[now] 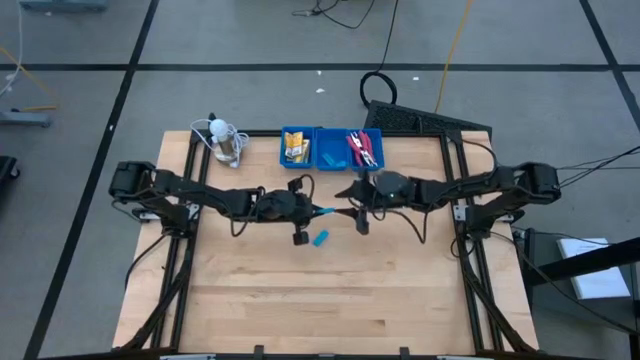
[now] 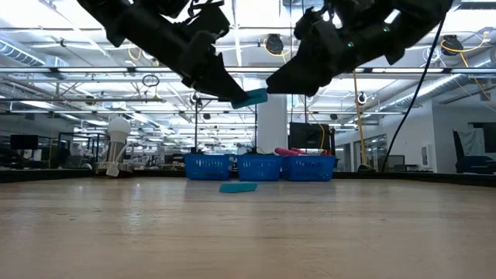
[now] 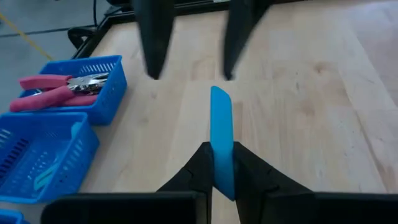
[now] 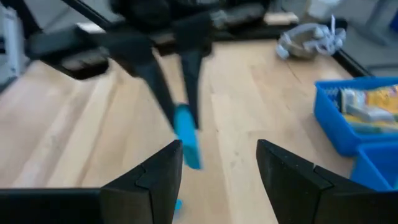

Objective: Pick & Place School Supplies
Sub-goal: Put the blue eraser into the middle blue bin

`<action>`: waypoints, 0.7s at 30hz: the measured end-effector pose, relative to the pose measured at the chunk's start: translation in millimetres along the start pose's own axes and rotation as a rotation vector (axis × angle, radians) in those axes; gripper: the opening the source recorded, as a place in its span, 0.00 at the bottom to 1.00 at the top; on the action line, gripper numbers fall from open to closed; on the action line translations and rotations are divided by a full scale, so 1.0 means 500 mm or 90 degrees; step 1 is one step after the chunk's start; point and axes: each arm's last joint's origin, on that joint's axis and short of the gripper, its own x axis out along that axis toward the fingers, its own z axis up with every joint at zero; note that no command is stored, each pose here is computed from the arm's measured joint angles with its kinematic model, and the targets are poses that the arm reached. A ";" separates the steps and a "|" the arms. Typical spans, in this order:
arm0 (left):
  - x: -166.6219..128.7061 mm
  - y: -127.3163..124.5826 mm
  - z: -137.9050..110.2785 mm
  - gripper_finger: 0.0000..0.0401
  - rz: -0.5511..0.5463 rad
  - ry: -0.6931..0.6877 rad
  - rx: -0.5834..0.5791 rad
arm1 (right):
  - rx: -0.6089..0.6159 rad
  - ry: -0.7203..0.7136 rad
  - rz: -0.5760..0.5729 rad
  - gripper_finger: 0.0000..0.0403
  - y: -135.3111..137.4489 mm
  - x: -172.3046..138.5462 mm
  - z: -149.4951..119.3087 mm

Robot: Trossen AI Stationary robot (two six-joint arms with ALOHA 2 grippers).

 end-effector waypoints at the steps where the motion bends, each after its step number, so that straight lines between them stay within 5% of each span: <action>1: 0.001 0.002 0.000 0.08 0.002 -0.002 0.000 | -0.004 -0.015 0.004 0.49 0.004 -0.001 -0.004; 21: 0.000 0.005 0.019 0.09 -0.027 -0.064 -0.032 | -0.015 -0.082 0.052 0.49 0.019 0.023 -0.033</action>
